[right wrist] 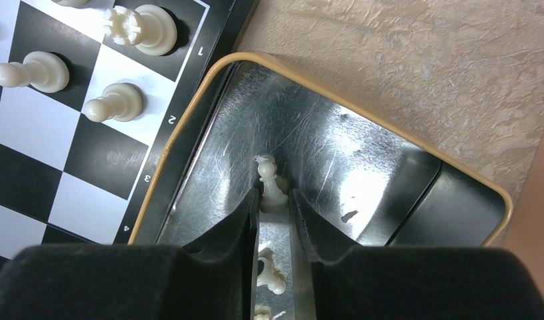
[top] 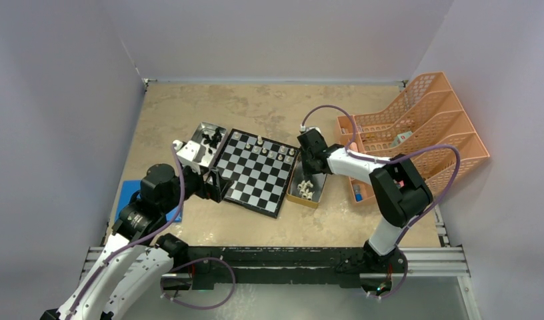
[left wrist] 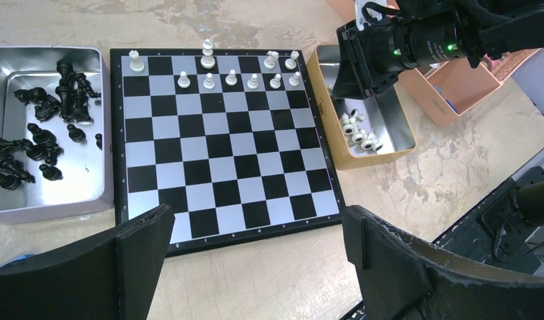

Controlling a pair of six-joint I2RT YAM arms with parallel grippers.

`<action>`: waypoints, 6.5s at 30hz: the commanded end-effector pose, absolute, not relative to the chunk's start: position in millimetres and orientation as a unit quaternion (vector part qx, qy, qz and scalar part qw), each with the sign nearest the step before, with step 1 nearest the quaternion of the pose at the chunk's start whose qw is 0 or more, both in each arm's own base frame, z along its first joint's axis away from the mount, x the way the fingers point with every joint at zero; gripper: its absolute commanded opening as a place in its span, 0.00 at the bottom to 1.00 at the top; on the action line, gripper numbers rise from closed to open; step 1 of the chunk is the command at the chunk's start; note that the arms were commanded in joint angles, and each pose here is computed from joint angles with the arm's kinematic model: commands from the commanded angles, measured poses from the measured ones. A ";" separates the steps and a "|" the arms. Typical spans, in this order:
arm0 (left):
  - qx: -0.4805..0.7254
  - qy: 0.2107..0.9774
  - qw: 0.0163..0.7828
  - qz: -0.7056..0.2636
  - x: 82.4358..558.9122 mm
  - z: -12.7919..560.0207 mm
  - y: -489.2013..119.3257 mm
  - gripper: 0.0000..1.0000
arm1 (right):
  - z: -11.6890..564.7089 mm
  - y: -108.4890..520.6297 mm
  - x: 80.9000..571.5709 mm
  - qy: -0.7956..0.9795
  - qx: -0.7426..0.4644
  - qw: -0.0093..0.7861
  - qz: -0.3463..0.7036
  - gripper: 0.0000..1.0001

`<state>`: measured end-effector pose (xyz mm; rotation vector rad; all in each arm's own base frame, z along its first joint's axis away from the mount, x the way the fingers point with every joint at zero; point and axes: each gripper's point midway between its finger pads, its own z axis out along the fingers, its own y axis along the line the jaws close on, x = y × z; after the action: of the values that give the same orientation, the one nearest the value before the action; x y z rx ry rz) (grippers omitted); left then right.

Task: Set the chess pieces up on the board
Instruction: Pick up the chess piece from the storage box, then place the chess piece on the chessboard.

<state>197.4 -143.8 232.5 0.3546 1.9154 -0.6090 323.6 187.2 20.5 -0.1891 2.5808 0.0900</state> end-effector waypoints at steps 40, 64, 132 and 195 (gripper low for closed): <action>0.091 0.799 0.301 -0.513 231.0 285.0 -225.1 0.57 | 257.7 321.2 234.4 0.676 -0.257 0.559 0.405 0.13; 0.129 0.778 0.222 -0.573 234.4 275.1 -246.7 0.40 | 274.0 341.9 220.1 0.637 -0.288 0.572 0.428 0.14; -0.053 0.905 0.394 -0.150 416.8 144.8 -154.3 0.00 | 260.4 304.2 227.8 0.698 -0.210 0.569 0.380 0.99; -0.051 0.934 0.343 -0.088 454.4 73.6 -140.4 0.12 | 242.4 297.1 234.9 0.732 -0.198 0.554 0.344 0.99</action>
<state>440.6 -142.0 58.2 -0.1358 2.4699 -0.2287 229.3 292.7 215.1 -0.5100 1.7927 0.7932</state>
